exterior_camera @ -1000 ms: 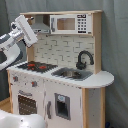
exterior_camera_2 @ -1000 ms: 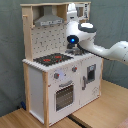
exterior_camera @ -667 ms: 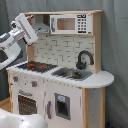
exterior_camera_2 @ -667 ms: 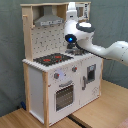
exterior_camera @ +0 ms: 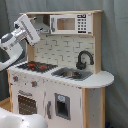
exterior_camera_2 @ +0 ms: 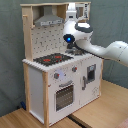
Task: Play with the kitchen
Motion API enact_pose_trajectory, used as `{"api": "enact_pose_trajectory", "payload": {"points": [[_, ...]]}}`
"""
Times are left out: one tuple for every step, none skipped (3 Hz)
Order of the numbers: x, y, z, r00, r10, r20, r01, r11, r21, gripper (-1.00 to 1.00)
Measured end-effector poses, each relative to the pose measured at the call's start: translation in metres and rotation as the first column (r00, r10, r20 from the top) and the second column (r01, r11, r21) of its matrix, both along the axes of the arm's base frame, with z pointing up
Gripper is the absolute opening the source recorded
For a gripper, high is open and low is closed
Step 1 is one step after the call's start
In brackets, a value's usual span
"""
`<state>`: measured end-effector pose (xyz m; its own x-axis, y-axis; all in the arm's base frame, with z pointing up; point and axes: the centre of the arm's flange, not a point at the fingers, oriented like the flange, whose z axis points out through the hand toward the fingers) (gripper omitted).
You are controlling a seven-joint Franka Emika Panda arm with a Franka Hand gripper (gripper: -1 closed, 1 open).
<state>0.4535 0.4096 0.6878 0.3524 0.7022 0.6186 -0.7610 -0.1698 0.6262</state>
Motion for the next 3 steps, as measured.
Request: {"api": "enact_pose_trajectory", "payload": {"points": [[0.007, -0.007, 0.000, 0.9999, -0.001, 0.012, 0.001, 1.000, 0.032, -1.00], [0.024, -0.003, -0.006, 0.9994, 0.034, -0.005, -0.033, 0.995, 0.090, -1.00], [0.041, -0.001, -0.006, 0.9987, 0.051, -0.007, -0.050, 0.992, 0.117, -1.00]]}}
